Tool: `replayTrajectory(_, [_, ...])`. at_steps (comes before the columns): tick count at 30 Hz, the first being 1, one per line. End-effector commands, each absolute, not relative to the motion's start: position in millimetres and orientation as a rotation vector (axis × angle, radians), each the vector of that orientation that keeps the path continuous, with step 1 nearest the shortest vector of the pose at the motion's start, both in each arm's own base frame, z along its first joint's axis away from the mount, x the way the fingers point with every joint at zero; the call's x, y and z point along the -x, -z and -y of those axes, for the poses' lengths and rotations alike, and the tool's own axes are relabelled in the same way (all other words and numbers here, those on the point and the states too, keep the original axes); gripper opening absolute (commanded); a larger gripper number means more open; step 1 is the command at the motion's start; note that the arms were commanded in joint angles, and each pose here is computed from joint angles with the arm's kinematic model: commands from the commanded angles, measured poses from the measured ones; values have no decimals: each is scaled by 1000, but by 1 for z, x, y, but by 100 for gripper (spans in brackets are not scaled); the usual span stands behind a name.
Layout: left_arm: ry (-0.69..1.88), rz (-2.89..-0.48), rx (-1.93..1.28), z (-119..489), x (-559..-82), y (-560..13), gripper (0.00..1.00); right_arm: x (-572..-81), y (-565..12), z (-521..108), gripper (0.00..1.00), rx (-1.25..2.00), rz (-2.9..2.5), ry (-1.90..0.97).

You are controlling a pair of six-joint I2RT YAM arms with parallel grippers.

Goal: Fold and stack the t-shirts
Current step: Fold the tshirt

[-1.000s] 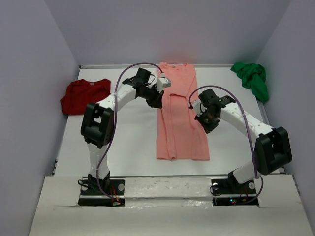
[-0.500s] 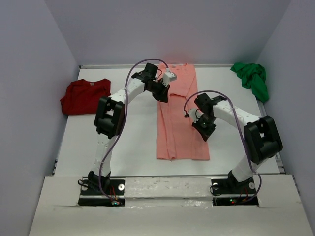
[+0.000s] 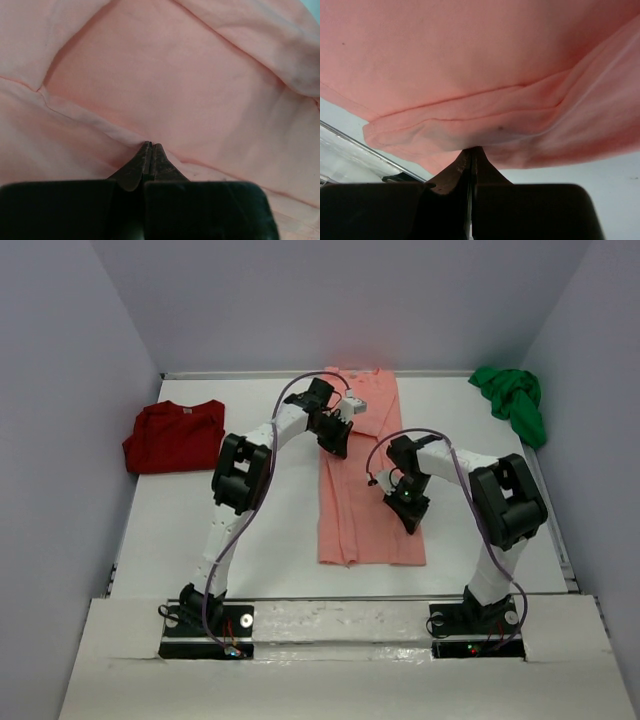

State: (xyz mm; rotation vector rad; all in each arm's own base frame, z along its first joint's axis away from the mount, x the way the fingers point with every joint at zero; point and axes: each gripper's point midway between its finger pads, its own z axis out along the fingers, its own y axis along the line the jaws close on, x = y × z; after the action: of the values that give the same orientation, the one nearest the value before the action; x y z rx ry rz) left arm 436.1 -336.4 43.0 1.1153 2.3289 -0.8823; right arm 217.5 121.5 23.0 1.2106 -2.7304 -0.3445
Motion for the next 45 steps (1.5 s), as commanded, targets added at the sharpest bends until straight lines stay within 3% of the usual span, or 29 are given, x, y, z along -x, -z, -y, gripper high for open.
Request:
replayTrajectory(1, [899,-2338,-1100,341,-439,-52,0,-235,-24,-132,0,-1234,2743,395])
replayTrajectory(15, [874,-2345,-937,310,-499,-38,0,-283,-7,-137,0,-1264,2806,264])
replayTrajectory(29, [628,-2217,-796,278,-579,-56,0,-337,3,-147,0,-1302,2856,164])
replayTrajectory(43, [647,-2108,-773,286,-596,-76,0,-343,-15,-148,0,-1337,2865,154])
replayTrajectory(45, [651,-2086,-773,282,-589,-98,11,-338,-34,-144,2,-1359,2894,142])
